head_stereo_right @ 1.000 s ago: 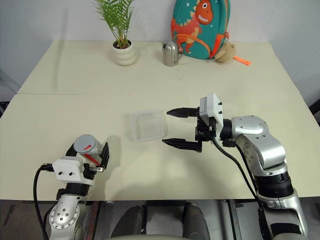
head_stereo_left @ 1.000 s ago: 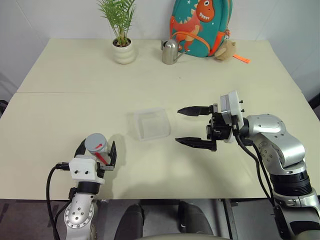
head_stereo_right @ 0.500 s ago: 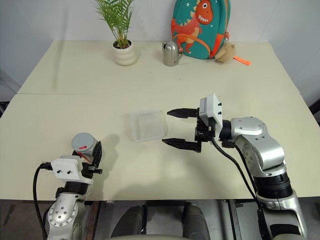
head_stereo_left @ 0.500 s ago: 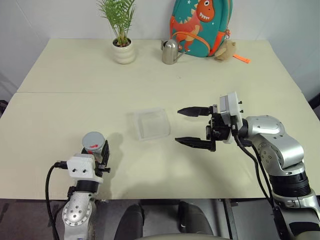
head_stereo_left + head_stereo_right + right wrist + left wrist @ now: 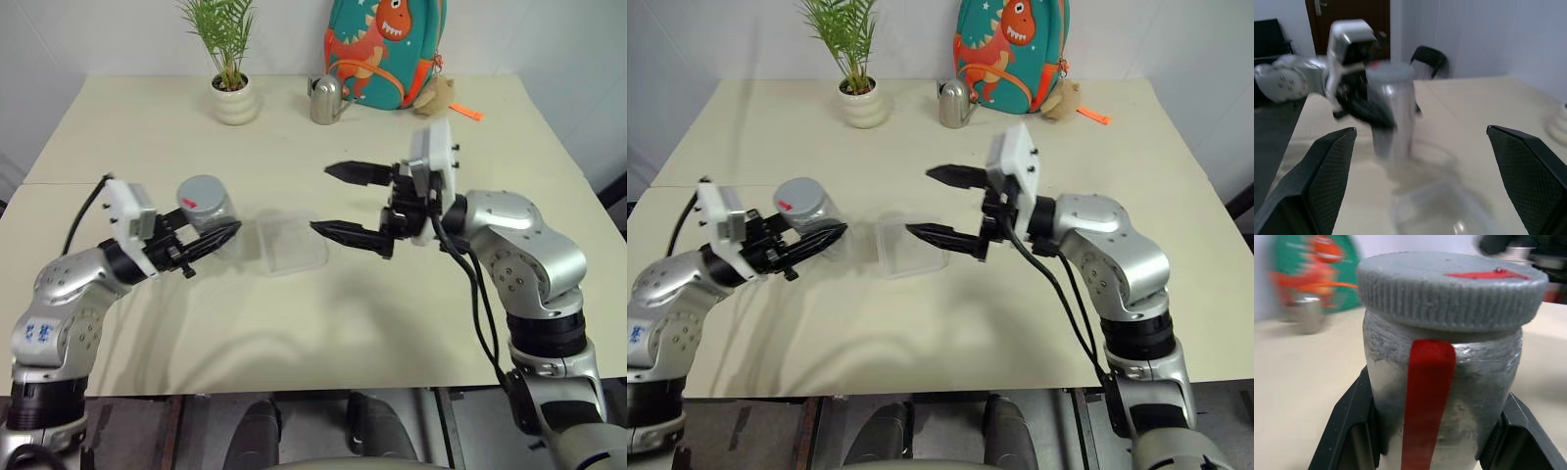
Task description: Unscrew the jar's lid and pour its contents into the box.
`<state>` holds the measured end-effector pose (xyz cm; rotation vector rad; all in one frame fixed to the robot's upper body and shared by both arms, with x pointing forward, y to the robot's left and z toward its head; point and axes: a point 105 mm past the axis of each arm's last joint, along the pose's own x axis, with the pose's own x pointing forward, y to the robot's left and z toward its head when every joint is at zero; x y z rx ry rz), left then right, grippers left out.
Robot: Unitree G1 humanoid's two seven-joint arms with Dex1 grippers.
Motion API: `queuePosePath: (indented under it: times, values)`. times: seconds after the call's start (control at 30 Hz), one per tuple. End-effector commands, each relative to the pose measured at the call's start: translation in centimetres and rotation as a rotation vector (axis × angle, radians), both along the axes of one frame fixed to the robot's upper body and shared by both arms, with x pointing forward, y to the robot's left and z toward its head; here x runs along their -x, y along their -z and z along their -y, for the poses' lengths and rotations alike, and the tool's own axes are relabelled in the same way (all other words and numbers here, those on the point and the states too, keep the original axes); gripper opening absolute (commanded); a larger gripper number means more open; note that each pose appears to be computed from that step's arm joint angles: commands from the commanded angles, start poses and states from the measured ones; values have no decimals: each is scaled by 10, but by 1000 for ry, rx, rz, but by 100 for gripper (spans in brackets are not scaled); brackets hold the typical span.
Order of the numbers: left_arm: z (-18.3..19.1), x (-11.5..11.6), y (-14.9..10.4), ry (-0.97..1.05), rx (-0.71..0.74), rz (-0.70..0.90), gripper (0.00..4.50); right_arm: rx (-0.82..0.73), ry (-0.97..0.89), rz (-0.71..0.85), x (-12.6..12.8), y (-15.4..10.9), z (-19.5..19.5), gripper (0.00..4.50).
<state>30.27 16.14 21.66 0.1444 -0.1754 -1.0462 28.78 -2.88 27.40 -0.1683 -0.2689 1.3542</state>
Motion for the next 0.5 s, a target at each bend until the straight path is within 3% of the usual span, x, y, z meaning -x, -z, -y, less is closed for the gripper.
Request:
queuePosePath:
  times: [0.03,0.5]
  values:
    - [15,-3,-3,70,-9,3,192,-12,-6,29,5,-10,-14,450]
    - [39,-5,0,142,-25,32,192,16,25,39,-12,-7,-45,450]
